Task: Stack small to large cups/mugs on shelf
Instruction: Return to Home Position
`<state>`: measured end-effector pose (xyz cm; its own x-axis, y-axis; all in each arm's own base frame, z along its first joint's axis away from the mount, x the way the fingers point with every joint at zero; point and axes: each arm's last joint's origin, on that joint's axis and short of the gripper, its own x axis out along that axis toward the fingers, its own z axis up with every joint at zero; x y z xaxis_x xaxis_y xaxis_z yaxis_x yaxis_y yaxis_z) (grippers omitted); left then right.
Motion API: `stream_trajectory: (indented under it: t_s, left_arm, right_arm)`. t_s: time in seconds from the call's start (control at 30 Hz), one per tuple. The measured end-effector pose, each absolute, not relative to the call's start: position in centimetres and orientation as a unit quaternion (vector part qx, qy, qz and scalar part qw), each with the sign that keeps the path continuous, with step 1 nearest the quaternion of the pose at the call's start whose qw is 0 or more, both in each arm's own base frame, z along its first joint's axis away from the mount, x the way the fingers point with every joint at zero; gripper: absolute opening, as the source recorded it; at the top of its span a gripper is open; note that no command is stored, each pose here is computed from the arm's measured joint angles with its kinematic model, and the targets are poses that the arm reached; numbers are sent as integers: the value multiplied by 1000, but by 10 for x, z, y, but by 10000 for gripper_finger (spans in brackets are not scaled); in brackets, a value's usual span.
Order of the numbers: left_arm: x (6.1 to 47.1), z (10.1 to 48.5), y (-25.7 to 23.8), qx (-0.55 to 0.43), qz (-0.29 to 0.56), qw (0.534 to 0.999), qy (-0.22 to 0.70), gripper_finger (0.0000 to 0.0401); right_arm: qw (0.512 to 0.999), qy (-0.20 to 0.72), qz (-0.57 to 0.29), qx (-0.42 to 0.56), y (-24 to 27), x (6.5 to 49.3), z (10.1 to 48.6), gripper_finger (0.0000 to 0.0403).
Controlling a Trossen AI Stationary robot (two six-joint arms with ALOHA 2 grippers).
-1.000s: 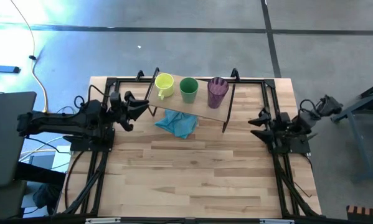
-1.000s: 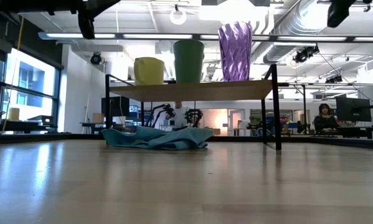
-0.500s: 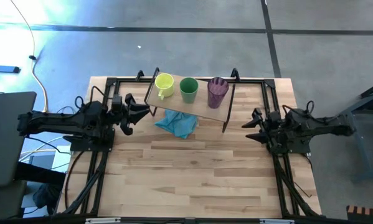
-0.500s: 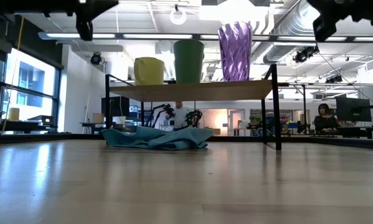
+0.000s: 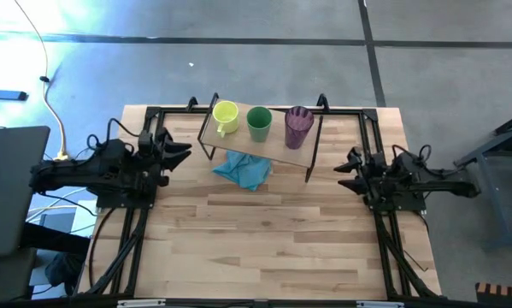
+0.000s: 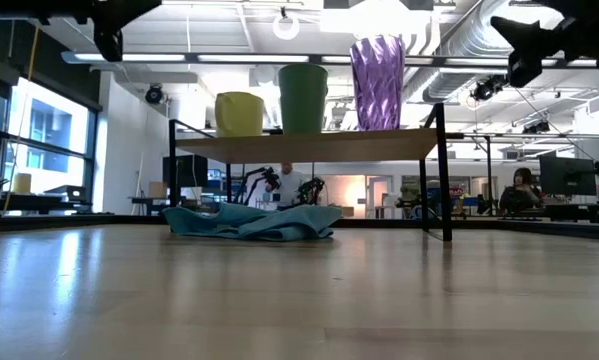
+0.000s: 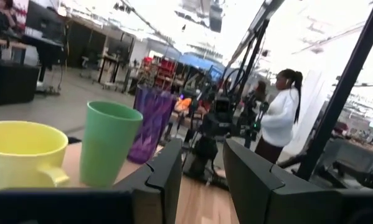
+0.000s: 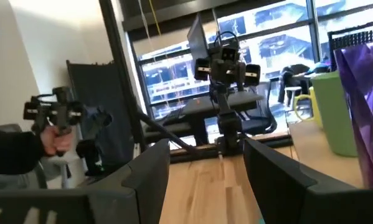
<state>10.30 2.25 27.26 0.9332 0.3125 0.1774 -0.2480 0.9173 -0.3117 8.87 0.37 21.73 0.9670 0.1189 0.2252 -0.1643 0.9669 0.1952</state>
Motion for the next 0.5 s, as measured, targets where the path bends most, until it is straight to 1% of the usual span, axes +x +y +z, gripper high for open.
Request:
stream_trajectory:
  t_s: [0.17,0.27,0.4,0.5]
  left_arm:
    - [101,260,22,-142,146,970,-135,106]
    - [101,248,23,-146,143,967,-151,106]
    - [103,230,23,-158,134,966,-158,106]
    - [104,226,23,-162,133,964,-166,106]
  right_arm:
    - [985,-133,49,98,1,90,213,197]
    - [985,-128,47,110,0,93,204,197]
    - [982,-139,52,113,-1,92,205,197]
    - [983,-143,47,109,-2,92,205,197]
